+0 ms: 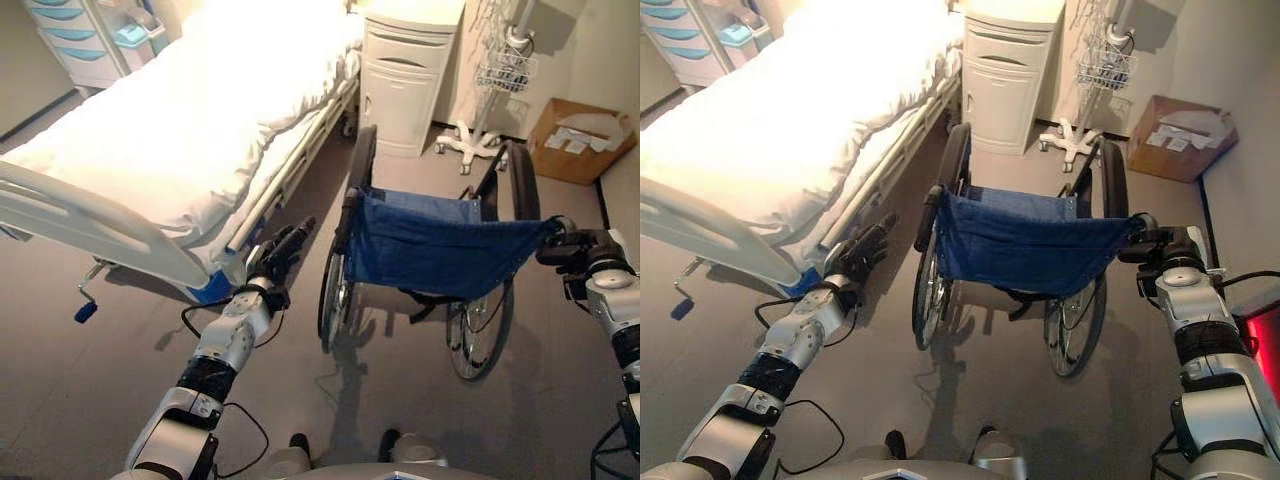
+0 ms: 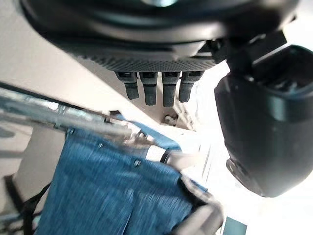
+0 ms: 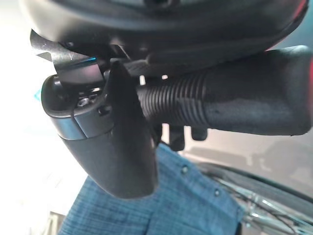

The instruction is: Push the wheelchair next to the bed

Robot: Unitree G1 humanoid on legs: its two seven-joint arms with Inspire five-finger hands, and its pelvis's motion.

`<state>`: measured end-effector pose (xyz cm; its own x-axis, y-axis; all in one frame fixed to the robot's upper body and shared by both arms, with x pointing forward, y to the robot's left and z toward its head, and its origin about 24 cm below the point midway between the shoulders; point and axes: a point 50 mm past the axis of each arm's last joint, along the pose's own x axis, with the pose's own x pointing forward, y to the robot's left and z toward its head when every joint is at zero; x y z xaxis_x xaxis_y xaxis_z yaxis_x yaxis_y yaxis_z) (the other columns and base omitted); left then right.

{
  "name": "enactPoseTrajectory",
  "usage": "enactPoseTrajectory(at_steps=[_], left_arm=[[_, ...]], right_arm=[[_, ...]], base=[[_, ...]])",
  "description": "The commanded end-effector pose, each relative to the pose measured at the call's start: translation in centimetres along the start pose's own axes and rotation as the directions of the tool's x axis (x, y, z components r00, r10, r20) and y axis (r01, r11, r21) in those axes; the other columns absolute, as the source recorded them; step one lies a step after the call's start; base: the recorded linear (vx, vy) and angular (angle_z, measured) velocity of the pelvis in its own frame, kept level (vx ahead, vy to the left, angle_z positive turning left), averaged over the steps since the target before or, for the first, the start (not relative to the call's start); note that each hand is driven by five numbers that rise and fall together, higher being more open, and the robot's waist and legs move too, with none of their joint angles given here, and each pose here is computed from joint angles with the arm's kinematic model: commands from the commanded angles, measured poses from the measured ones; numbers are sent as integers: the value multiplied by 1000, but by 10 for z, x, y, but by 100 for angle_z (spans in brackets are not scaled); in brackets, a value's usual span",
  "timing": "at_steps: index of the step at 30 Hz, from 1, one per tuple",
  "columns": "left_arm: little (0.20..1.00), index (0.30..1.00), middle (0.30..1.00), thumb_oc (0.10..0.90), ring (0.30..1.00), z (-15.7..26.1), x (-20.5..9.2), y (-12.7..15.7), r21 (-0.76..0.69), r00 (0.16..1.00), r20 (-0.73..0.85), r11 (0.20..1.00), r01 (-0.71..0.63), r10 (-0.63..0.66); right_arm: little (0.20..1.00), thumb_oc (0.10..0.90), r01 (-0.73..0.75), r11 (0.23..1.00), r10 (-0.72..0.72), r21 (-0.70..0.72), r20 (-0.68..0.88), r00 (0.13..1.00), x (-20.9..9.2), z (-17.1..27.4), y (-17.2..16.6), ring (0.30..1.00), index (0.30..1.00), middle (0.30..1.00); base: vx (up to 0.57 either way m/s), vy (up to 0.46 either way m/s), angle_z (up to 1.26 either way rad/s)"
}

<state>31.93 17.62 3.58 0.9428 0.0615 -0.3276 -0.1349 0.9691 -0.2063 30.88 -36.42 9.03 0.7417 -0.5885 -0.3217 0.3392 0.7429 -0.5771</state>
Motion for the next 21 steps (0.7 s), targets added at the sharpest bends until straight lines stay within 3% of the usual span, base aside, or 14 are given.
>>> enactPoseTrajectory(at_steps=[1,8,10,15,21], left_arm=[[900,900,900,800,900,67,-1,-10,-95,959,283,994,52,-23],[900,900,900,800,900,61,-4,-16,-20,942,243,969,245,-233],[900,900,900,800,900,57,-10,-20,73,901,178,918,389,-396],[900,900,900,800,900,59,-16,-24,196,829,89,826,528,-551],[900,900,900,800,900,68,-14,-35,268,797,56,778,568,-601]], right_arm=[[300,400,-276,951,246,143,195,949,-18,47,90,300,300,300],[300,400,-256,956,229,141,184,956,-18,43,86,300,300,300],[300,400,-251,958,224,141,183,957,-18,39,83,300,300,300],[300,400,-253,960,228,125,184,956,-18,36,82,300,300,300],[300,400,-275,956,254,101,187,949,-18,38,89,300,300,300]], base=[[19,37,31],[-3,68,11],[-14,103,18],[-13,83,23],[9,51,-9]])
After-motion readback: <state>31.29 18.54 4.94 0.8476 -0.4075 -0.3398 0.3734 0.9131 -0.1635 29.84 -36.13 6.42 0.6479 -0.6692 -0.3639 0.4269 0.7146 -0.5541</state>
